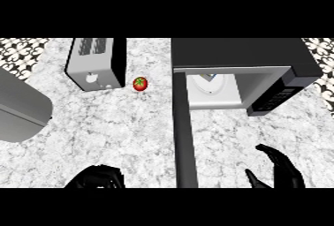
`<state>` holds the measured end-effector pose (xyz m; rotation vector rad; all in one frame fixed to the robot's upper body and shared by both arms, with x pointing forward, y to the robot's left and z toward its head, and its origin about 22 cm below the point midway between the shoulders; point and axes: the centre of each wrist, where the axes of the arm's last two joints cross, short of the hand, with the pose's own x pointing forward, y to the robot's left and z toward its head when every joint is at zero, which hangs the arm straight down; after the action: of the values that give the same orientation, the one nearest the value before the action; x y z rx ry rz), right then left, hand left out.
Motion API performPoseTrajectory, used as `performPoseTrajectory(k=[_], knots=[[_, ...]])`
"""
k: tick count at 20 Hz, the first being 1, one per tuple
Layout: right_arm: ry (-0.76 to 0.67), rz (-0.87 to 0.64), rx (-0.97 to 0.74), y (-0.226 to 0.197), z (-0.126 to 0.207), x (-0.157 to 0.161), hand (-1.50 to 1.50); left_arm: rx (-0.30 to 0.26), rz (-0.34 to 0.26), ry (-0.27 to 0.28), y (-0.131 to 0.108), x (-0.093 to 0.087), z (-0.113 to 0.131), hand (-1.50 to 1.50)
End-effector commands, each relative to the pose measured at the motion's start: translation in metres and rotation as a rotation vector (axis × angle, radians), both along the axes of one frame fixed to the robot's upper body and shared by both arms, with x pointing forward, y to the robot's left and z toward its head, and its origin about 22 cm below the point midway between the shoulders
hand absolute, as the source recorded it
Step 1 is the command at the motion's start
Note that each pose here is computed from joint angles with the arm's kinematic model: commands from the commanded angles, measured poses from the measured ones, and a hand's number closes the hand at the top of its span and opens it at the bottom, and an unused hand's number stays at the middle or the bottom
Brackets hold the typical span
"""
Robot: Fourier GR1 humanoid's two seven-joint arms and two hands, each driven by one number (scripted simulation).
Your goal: Pick up the milk, place it into the microwave and close the microwave
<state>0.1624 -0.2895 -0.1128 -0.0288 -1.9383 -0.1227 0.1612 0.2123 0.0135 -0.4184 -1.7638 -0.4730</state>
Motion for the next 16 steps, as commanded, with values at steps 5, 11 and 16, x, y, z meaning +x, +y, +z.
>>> performPoseTrajectory(k=[5,11,16], knots=[[-0.043,-0.046,0.013,-0.063,0.057,-0.023,-1.5,0.109,-0.064,-0.058,-0.059,0.052,0.015,1.5],[-0.041,-0.083,-0.031,-0.06,0.065,-0.039,-1.5,0.185,-0.169,-0.065,-0.113,0.077,-0.007,1.5],[-0.079,-0.04,-0.058,-0.075,0.092,-0.045,-1.5,0.264,-0.229,-0.108,-0.162,0.065,-0.007,1.5]])
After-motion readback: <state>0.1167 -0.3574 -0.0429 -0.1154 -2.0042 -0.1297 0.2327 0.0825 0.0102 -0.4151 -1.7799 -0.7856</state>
